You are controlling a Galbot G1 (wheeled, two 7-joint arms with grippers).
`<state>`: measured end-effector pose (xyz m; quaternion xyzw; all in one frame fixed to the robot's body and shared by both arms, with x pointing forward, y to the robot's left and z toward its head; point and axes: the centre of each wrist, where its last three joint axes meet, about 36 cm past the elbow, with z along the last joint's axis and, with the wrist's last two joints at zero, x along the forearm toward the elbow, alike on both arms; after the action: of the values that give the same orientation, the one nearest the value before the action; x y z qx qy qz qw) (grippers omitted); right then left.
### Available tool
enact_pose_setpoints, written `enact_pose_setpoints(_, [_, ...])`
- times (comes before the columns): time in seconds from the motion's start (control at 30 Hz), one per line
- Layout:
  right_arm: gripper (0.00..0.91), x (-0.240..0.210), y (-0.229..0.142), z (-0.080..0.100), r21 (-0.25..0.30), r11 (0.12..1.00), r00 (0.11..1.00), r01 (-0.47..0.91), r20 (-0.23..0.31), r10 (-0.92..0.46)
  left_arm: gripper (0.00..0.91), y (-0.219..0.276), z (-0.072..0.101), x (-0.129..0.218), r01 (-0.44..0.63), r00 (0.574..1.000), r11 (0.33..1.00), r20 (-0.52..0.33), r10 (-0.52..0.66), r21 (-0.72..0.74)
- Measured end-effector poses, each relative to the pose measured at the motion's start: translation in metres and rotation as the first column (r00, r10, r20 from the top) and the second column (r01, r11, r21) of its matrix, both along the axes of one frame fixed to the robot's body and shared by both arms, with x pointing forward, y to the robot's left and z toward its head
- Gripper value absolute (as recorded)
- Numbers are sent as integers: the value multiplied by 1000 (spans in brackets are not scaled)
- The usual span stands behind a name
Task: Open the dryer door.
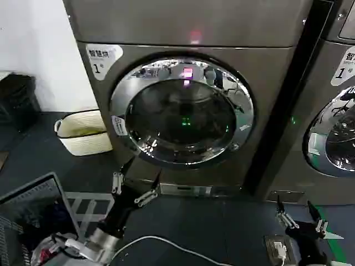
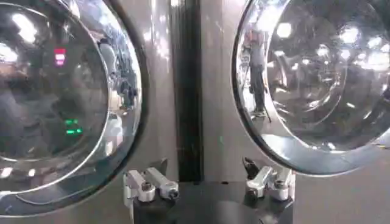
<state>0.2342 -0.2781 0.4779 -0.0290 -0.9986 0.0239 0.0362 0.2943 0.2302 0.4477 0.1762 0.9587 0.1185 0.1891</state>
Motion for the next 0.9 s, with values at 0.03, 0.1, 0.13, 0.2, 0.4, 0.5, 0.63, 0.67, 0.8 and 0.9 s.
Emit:
enact_pose_setpoints(0.03, [907, 3, -1, 0, -22, 999, 999, -31, 18, 31, 907, 0, 1, 0, 2, 1000, 1000, 1, -2, -7])
enact_pose_setpoints(0.1, [907, 13, -3, -2, -39, 995, 994, -88, 57, 90, 907, -2, 3, -2, 11, 1000, 1000, 6, -11, -17])
enact_pose_setpoints(0.13, [907, 18, -4, -2, -40, 992, 989, -123, 74, 126, 907, -3, 4, -3, 14, 1000, 1000, 13, -14, -19])
enact_pose_setpoints(0.2, [907, 31, -6, -3, -47, 977, 972, -208, 105, 212, 907, -2, 6, -5, 18, 1000, 1000, 21, -17, -18])
enact_pose_setpoints(0.4, [907, 70, -8, -1, -80, 912, 900, -402, 148, 410, 907, 0, 8, -13, 14, 999, 1000, 34, -14, -16])
enact_pose_setpoints(0.5, [907, 90, -5, 1, -108, 878, 865, -466, 156, 478, 907, 1, 11, -17, 15, 999, 1000, 40, -14, -23])
enact_pose_setpoints(0.63, [907, 117, 1, 1, -130, 838, 824, -531, 152, 546, 907, 0, 14, -24, 22, 999, 999, 51, -20, -33])
enact_pose_setpoints(0.67, [907, 123, 3, 1, -131, 829, 816, -544, 148, 559, 907, 0, 15, -25, 24, 998, 999, 52, -22, -34])
enact_pose_setpoints(0.8, [907, 144, 12, 1, -145, 790, 777, -595, 145, 612, 907, -1, 18, -29, 33, 997, 999, 65, -31, -33])
enact_pose_setpoints(0.9, [907, 162, 21, 4, -157, 765, 749, -624, 157, 644, 907, 2, 20, -31, 32, 997, 999, 71, -30, -26])
